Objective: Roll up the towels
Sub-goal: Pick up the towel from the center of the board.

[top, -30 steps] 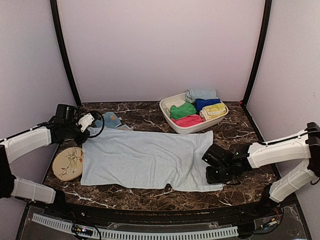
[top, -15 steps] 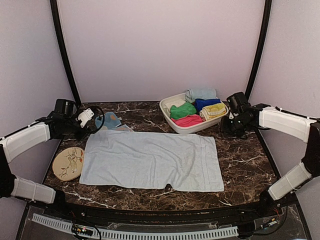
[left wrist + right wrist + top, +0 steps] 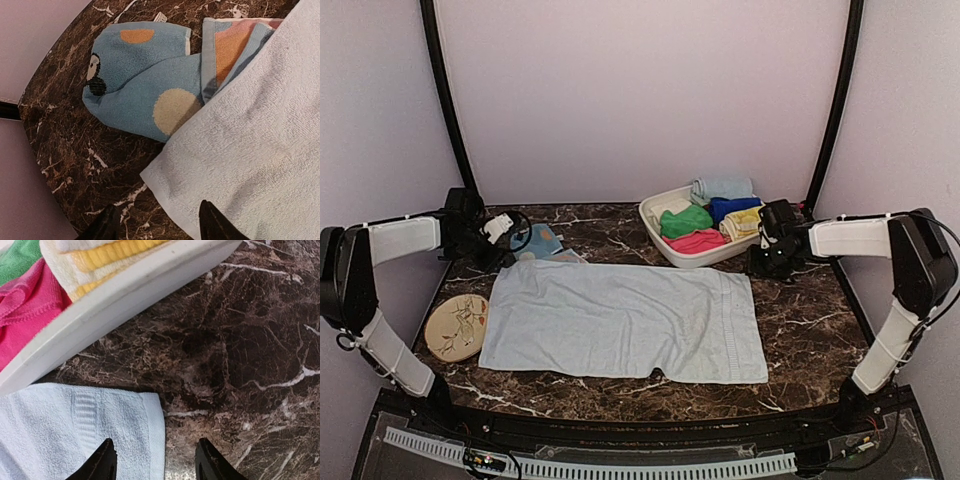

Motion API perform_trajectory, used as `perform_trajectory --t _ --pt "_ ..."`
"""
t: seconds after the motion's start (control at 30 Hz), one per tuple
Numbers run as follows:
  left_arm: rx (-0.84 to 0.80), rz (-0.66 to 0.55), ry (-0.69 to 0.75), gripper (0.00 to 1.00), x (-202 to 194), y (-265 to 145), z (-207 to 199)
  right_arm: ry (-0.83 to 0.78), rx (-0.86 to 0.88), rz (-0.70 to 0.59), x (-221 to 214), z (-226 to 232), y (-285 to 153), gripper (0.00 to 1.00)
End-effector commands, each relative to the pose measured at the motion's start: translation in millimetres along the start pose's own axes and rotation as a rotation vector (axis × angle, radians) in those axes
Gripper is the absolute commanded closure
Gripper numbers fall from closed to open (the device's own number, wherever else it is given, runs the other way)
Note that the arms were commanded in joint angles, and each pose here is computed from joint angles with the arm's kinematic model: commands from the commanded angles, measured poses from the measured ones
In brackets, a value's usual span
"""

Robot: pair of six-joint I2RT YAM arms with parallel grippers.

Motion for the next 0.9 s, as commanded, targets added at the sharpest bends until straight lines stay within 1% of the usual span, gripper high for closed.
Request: perform_trajectory --t 0.0,0.17,0.3,0.4,0.67,0.77,0.83,0.87 --pt "-0.109 0.006 -0.074 0.44 -5.3 10.1 -0.5 0.002 0.047 -0.065 11.8 7.0 11.5 0.45" --pt "-0.193 0.086 -0.065 0.43 -27.9 35.9 -13.2 -0.004 0.037 -0.047 7.1 5.6 22.6 0.44" --pt "-0.154 0.141 -0.094 0.44 -46.0 57.0 -4.8 -0.008 0.03 -0.049 5.3 3.4 27.5 0.43" --pt "-0.162 0.141 -0.135 0.44 -49.8 64.9 -2.0 -0.006 0.032 -0.036 -0.6 2.7 36.2 0.44" --pt "-0.23 0.123 -0.179 0.45 -49.9 75.1 -17.8 -0.049 0.005 -0.004 -18.9 9.0 53.0 0.48" --pt "-0.235 0.122 -0.187 0.49 -51.3 77.9 -19.7 -0.053 -0.006 -0.007 -24.0 10.6 56.4 0.53" --pt "-0.236 0.116 -0.194 0.54 -49.9 77.8 -19.6 -0.047 -0.006 -0.01 -25.8 10.0 56.7 0.61" --pt "-0.24 0.111 -0.198 0.57 -48.9 77.7 -19.9 -0.042 -0.004 -0.015 -25.4 9.9 55.6 0.67"
Point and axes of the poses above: each gripper's point midway between its finger pads, its own y axis out along the fingers, its own z axis along the line the jaws close on, x = y × z, the point moved 1 cm from there along -y, back along the fingers, and after that the axes turned 14 degrees about y, right-handed, at the moved point
